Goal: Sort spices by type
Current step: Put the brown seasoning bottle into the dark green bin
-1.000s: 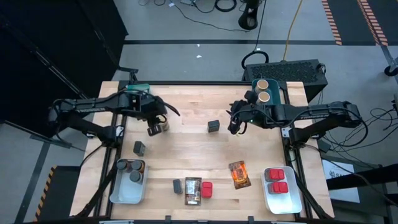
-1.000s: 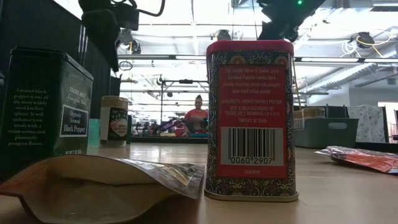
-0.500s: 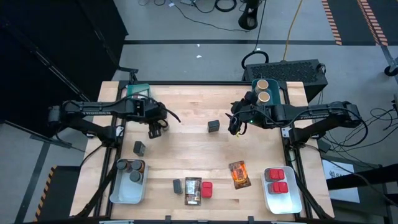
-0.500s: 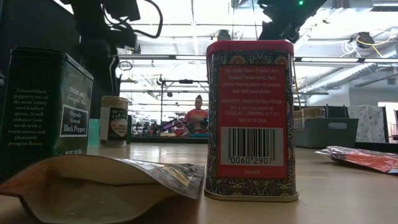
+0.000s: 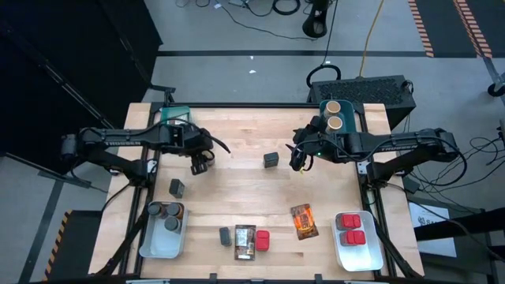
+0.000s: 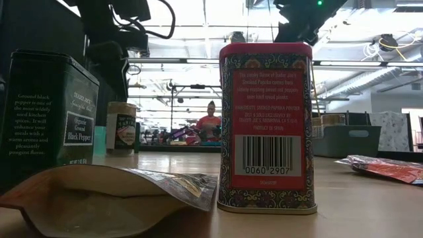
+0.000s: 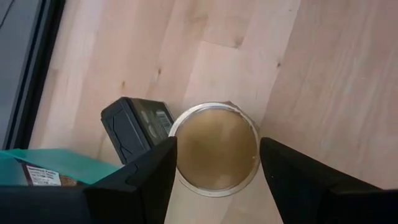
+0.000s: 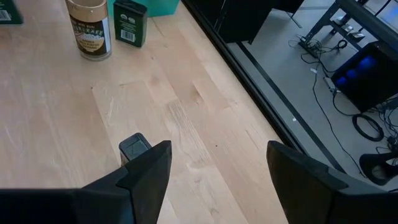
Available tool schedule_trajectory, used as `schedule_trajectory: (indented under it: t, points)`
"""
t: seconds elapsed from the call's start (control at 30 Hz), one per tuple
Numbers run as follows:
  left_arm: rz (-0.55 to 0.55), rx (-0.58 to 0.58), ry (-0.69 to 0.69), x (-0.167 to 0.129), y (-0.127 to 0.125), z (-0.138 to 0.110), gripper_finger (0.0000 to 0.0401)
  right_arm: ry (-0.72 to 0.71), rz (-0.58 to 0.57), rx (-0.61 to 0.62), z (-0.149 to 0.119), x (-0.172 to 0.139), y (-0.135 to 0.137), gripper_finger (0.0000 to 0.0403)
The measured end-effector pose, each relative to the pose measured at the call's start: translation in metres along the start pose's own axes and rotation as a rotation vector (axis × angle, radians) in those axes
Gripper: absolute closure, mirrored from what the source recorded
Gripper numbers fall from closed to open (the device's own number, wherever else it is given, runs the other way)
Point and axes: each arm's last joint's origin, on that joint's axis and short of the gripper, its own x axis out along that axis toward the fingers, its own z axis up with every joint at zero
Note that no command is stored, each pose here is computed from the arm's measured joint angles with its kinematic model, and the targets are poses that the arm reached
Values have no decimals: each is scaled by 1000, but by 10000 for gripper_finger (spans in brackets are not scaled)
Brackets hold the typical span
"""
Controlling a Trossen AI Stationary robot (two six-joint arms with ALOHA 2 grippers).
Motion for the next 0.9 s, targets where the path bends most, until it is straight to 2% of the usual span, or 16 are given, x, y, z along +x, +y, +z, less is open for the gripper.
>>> schedule_trajectory:
  t: [0.37, 0.53, 0.67, 0.8, 0.9]
  points:
    - [-28, -2, 3, 0, -1, 0, 159, 0, 0, -1, 0, 0, 0, 154]
    - [9, 8, 15, 0, 0, -2, 139, 0, 0, -1, 0, 0, 0, 154]
    - [4, 38, 29, 0, -1, -3, 138, 0, 0, -1, 0, 0, 0, 154]
    - [89, 54, 25, -1, -1, -3, 138, 0, 0, 0, 0, 0, 0, 154]
    - [79, 59, 26, -1, -2, -3, 137, 0, 0, -1, 0, 0, 0, 154]
